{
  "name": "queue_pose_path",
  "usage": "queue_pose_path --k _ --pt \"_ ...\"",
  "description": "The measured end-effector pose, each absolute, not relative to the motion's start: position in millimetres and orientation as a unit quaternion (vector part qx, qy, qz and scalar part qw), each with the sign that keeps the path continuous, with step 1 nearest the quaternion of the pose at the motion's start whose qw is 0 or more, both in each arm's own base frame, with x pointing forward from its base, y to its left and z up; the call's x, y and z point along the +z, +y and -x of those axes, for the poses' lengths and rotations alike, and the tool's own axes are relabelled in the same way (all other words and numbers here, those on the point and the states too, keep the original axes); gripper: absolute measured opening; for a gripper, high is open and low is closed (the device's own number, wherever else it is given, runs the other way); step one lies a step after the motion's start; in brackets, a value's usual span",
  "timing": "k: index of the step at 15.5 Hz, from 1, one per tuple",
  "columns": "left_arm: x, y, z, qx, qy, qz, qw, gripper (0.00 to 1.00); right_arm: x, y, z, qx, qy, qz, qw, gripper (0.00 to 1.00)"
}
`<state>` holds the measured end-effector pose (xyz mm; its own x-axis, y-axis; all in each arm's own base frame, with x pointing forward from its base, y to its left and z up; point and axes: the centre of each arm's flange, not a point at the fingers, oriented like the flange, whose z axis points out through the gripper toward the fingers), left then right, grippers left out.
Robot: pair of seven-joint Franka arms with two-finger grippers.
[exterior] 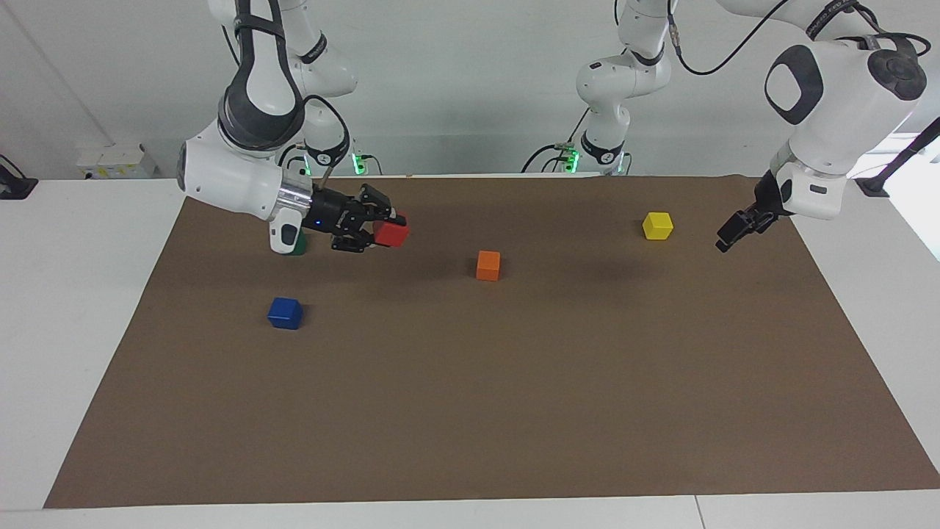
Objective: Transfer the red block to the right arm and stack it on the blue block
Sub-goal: 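Carry the red cube with the right gripper over the blue cube, then lower the red cube onto the blue cube and open the right gripper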
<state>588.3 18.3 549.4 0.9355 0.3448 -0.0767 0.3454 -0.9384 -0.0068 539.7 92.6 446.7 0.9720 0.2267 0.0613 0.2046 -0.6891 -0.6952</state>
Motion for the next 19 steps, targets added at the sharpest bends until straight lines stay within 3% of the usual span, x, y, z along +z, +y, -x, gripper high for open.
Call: queue_pose_path --k 8,14,19 --pt "540 7 -588 -0.069 0.164 -0.984 0.001 1.00 442 30 -552 0.027 -0.028 0.994 0.106 0.56" --pt "542 -13 -585 -0.061 0.143 -0.988 0.000 1.00 410 -18 -559 -0.008 0.027 0.999 0.021 0.56" --pt "544 -18 -591 -0.030 0.079 -0.996 0.007 1.00 369 -26 -564 -0.006 0.052 0.999 0.006 0.56"
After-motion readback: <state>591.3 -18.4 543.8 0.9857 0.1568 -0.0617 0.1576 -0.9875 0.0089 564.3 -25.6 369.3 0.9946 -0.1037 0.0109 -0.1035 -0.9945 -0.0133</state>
